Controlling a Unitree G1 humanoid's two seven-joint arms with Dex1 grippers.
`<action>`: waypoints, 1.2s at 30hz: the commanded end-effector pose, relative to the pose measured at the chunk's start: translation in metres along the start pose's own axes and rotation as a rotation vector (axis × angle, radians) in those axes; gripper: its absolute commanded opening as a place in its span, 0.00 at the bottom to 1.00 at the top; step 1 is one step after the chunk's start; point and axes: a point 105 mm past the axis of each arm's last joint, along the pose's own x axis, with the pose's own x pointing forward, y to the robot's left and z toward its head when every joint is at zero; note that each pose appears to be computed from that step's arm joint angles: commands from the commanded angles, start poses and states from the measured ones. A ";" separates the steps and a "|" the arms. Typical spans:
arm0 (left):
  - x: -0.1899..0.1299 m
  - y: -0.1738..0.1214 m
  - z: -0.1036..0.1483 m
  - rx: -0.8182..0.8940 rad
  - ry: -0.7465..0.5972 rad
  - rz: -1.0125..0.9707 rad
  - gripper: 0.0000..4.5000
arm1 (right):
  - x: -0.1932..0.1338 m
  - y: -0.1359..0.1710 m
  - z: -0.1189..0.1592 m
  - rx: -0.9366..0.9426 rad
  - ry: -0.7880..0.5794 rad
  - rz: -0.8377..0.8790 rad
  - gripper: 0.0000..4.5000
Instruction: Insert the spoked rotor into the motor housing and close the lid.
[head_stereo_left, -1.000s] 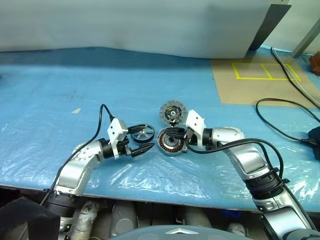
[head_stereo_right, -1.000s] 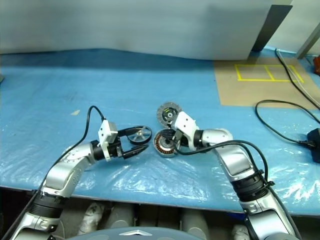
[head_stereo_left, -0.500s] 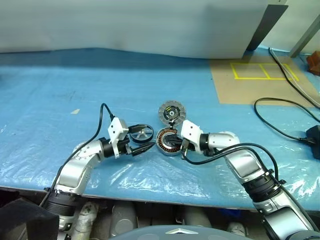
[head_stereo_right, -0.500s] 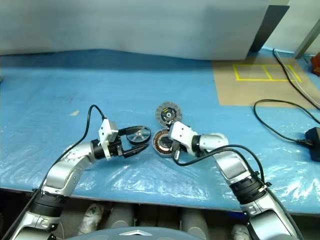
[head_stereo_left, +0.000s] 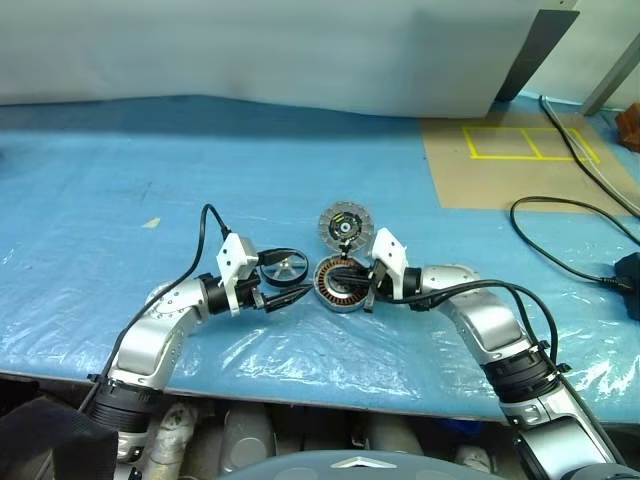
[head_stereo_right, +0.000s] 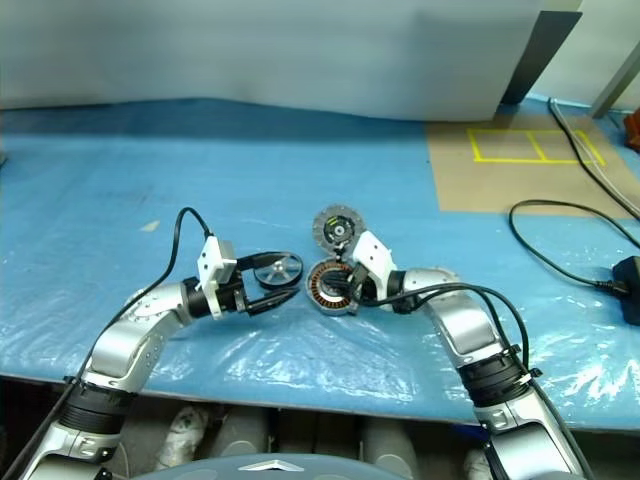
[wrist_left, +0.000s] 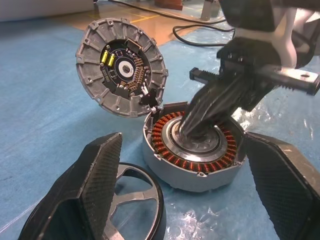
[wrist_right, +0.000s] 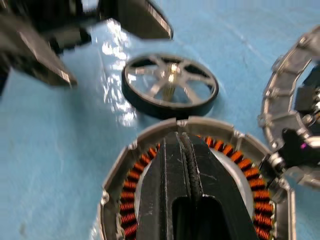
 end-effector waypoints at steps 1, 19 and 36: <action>0.000 0.000 0.011 0.035 -0.024 -0.009 0.89 | 0.000 0.003 0.017 -0.028 -0.040 0.019 0.00; 0.000 0.000 0.009 0.035 -0.022 -0.009 0.89 | -0.003 -0.002 -0.026 -0.038 0.114 -0.005 0.00; 0.001 0.001 0.009 0.041 -0.024 -0.011 0.89 | -0.007 -0.005 -0.041 -0.070 0.205 -0.014 0.00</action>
